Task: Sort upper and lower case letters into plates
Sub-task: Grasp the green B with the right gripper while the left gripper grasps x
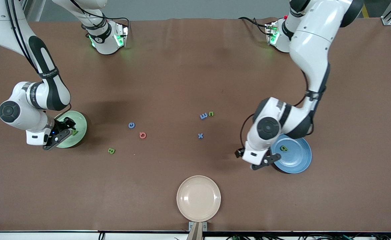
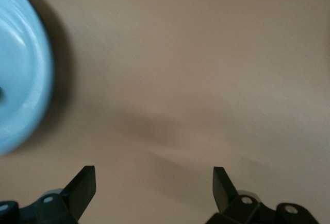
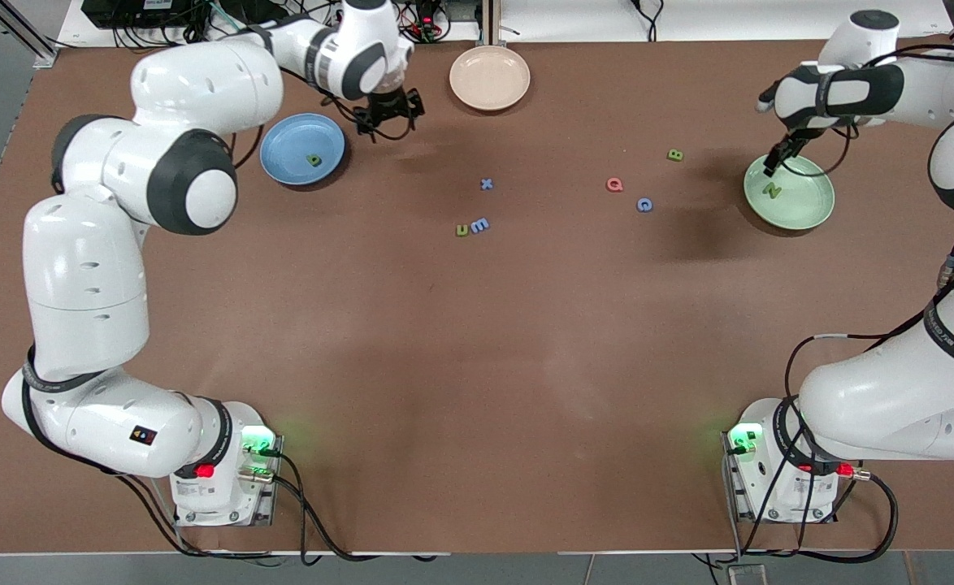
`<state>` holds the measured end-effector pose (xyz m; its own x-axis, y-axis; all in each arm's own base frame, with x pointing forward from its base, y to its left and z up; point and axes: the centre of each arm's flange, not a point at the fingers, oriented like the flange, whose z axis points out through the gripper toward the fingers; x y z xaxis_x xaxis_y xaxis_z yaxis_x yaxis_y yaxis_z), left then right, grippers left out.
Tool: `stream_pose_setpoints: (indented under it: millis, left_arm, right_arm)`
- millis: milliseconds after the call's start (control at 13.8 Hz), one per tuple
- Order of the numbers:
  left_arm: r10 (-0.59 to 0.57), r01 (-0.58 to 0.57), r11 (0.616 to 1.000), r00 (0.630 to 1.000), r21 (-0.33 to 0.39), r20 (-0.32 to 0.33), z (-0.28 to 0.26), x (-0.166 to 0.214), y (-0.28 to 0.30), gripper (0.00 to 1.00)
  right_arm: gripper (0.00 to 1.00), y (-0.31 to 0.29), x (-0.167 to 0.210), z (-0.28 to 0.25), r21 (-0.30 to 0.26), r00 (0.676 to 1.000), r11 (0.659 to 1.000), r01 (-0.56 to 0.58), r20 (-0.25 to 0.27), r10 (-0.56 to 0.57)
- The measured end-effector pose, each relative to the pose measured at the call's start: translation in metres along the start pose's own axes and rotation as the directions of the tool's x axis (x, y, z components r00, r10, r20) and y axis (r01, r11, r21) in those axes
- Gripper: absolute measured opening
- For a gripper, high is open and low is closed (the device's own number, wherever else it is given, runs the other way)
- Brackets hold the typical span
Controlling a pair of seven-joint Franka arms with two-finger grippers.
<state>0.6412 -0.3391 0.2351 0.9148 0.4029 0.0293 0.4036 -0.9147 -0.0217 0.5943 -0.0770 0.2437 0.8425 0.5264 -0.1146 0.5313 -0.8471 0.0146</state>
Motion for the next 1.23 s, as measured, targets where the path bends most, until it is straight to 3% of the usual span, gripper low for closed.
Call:
stream_pose_setpoints:
  millis: [145, 290, 363, 508, 581, 653, 871, 1089, 1234]
  left_arm:
    - [-0.051, 0.051, 0.998, 0.999, -0.028, -0.012, 0.006, -0.042, 0.041, 0.99]
    - [-0.097, 0.096, 0.994, 0.995, -0.059, -0.020, 0.011, -0.076, 0.078, 0.97]
    - [-0.098, 0.096, 0.993, 0.995, -0.064, -0.020, 0.015, -0.089, 0.089, 0.91]
    - [-0.107, 0.106, 0.992, 0.994, -0.061, -0.015, 0.025, -0.106, 0.102, 0.86]
    - [-0.118, 0.117, 0.991, 0.993, -0.061, -0.012, 0.030, -0.111, 0.106, 0.85]
    - [-0.125, 0.124, 0.990, 0.992, -0.062, -0.010, 0.034, -0.118, 0.111, 0.78]
    - [-0.182, 0.182, 0.982, 0.983, -0.059, 0.001, 0.042, -0.140, 0.122, 0.71]
    - [-0.252, 0.253, 0.966, 0.968, -0.050, 0.012, 0.049, -0.153, 0.129, 0.68]
    - [-0.273, 0.274, 0.961, 0.962, -0.034, 0.020, 0.051, -0.152, 0.127, 0.65]
  right_arm:
    - [0.88, -0.025, 0.032, -0.021, 0.021, 0.971, 0.971, -0.238, -0.017, 0.239]
    - [0.92, -0.055, 0.058, -0.028, 0.105, 0.877, 0.874, -0.475, -0.025, 0.480]
    - [0.92, -0.067, 0.069, -0.025, 0.122, 0.819, 0.814, -0.568, -0.009, 0.573]
    - [1.00, -0.094, 0.095, -0.012, 0.118, 0.733, 0.726, -0.678, 0.022, 0.680]
    - [1.00, -0.107, 0.107, -0.004, 0.112, 0.710, 0.704, -0.702, 0.033, 0.703]
    - [1.00, -0.118, 0.116, 0.004, 0.106, 0.694, 0.687, -0.718, 0.042, 0.719]
    - [1.00, -0.132, 0.137, 0.021, 0.078, 0.647, 0.643, -0.762, 0.045, 0.761]
    - [1.00, -0.125, 0.143, 0.025, 0.036, 0.634, 0.633, -0.773, 0.013, 0.773]
    - [0.98, -0.121, 0.145, 0.028, 0.040, 0.630, 0.630, -0.776, -0.006, 0.777]
